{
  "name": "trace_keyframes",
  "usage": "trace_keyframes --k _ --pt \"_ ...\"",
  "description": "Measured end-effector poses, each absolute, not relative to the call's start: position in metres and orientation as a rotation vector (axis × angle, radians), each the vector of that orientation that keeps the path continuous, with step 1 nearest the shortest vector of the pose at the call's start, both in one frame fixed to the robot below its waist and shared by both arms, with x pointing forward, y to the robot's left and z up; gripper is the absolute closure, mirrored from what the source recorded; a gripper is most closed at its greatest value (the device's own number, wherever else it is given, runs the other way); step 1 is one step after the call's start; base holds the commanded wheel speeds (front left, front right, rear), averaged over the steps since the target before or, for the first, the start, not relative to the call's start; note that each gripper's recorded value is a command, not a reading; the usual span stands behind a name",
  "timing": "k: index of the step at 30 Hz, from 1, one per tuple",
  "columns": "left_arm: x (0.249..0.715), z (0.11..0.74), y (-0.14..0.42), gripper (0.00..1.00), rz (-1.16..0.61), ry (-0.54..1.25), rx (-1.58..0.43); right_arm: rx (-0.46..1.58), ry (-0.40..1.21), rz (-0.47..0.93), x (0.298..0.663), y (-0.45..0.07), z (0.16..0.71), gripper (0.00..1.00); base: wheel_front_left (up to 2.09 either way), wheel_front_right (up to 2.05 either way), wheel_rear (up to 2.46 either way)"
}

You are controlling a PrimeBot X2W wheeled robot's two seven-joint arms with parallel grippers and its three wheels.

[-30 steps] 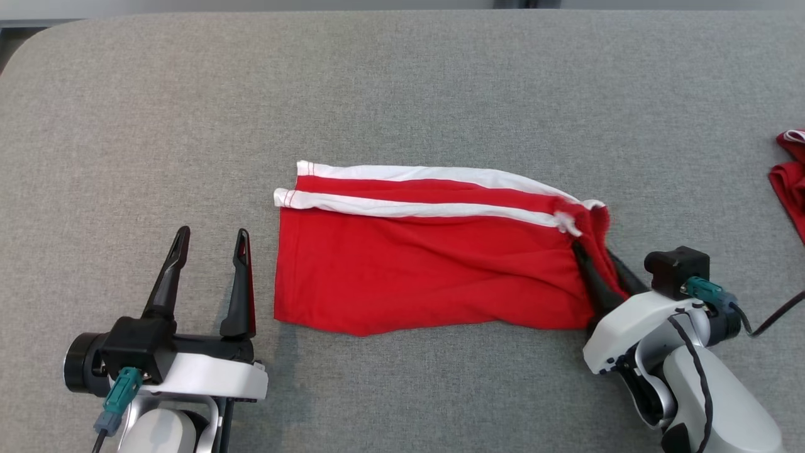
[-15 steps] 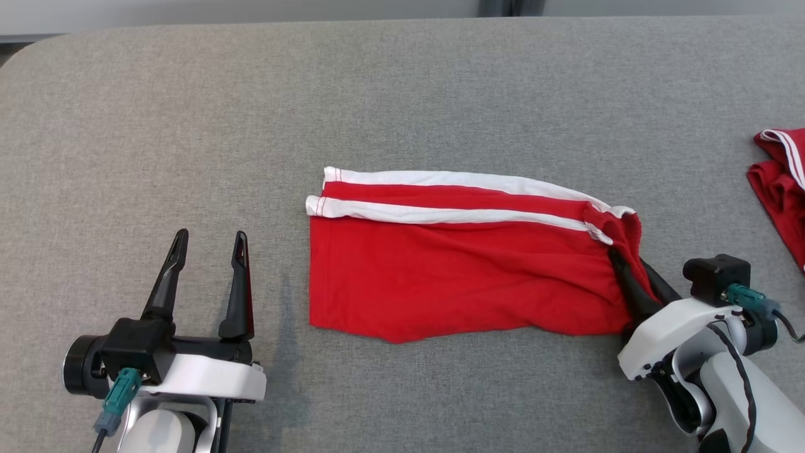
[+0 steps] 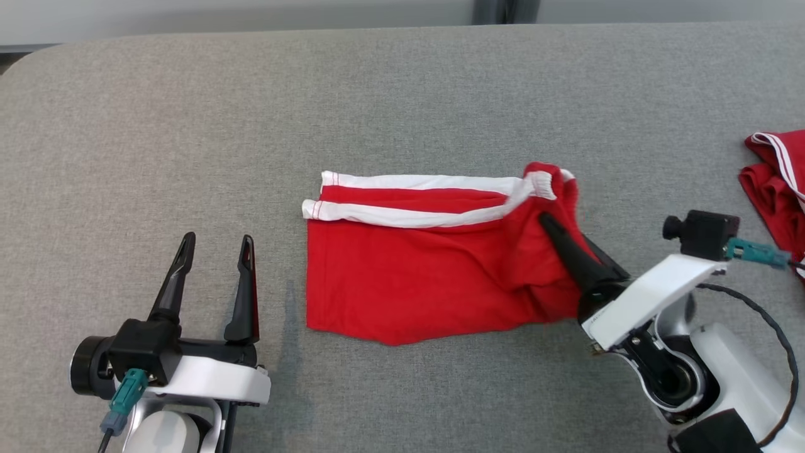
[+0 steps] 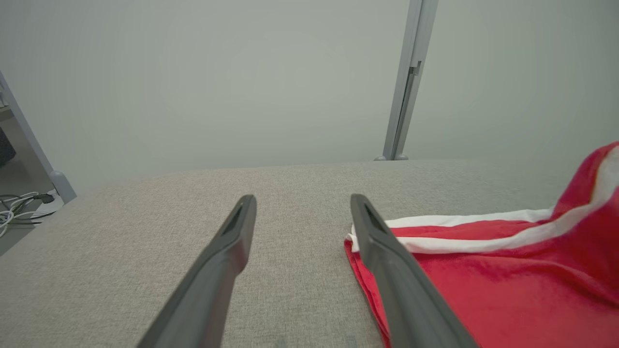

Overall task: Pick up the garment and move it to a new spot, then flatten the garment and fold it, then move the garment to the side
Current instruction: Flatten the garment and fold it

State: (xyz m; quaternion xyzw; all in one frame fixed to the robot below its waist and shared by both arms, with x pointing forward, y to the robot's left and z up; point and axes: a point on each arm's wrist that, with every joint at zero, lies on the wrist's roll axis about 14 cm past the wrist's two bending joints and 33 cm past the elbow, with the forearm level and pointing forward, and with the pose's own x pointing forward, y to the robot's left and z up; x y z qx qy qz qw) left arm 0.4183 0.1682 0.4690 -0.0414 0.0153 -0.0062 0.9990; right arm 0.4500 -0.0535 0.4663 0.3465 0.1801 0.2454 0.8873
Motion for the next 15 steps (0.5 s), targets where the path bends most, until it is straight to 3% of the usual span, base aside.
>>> trace_keyframes --k 6,15 --pt "0.416 0.469 0.173 0.0 0.003 0.034 -0.084 0.889 0.436 0.665 0.45 0.004 0.491 1.0 0.0 0.0 0.0" --pt "0.412 0.467 0.182 0.0 0.036 0.04 -0.093 0.883 0.57 0.817 0.442 0.084 0.481 1.0 0.0 0.0 0.0"
